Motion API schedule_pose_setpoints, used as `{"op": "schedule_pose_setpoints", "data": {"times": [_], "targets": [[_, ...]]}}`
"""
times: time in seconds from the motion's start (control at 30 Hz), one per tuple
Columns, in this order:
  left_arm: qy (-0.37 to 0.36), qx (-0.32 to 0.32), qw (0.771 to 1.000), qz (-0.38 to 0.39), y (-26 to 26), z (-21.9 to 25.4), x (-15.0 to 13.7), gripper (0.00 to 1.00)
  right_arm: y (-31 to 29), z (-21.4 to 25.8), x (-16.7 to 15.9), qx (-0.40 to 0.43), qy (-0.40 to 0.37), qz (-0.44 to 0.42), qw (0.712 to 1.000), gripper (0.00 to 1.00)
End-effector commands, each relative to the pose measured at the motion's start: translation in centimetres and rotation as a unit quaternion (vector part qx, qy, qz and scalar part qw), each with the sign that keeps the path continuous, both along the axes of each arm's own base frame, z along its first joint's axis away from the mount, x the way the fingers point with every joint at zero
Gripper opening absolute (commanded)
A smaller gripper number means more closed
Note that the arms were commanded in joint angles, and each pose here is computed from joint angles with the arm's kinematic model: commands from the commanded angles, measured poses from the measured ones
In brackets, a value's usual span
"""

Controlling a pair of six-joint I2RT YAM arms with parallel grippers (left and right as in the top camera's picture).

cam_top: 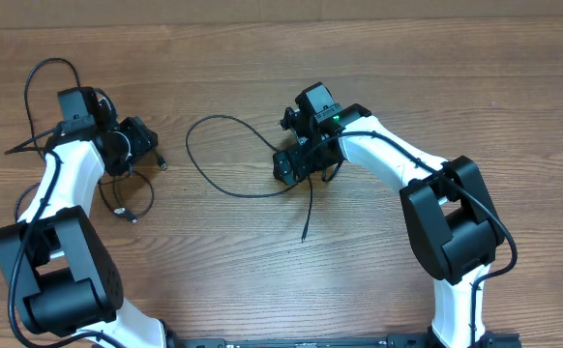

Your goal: Untangle cables

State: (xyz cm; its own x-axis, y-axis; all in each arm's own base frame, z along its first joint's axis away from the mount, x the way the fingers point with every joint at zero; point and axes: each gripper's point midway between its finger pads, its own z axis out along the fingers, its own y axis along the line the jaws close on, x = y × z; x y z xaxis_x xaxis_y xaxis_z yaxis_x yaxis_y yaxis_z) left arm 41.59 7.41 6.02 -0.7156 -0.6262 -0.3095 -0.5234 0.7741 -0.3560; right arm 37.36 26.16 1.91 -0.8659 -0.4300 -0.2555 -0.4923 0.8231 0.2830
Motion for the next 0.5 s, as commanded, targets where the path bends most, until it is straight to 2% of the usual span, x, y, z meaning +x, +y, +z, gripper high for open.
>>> {"op": "schedule_pose_setpoints", "data": {"times": [0.0, 0.2, 0.27, 0.4, 0.47], "targets": [[0.018, 0.054, 0.995, 0.079, 2.1, 0.2, -0.1, 0.60, 0.0, -0.4, -0.3, 0.001, 0.006, 0.001, 1.000, 1.00], [0.032, 0.059, 0.990, 0.122, 0.9, -0.6, -0.4, 0.61, 0.0, -0.4, -0.3, 0.001, 0.006, 0.001, 1.000, 1.00], [0.038, 0.074, 0.988, 0.131, 0.7, -0.9, -0.5, 0.59, 0.0, -0.4, -0.3, 0.001, 0.006, 0.001, 1.000, 1.00], [0.050, 0.112, 0.981, 0.150, 0.7, -2.0, -0.6, 0.48, 0.0, -0.4, -0.3, 0.001, 0.006, 0.001, 1.000, 1.00], [0.053, 0.126, 0.979, 0.152, 0.6, -3.1, -0.2, 0.48, 0.0, -0.4, -0.3, 0.002, 0.006, 0.001, 1.000, 1.00]]}}
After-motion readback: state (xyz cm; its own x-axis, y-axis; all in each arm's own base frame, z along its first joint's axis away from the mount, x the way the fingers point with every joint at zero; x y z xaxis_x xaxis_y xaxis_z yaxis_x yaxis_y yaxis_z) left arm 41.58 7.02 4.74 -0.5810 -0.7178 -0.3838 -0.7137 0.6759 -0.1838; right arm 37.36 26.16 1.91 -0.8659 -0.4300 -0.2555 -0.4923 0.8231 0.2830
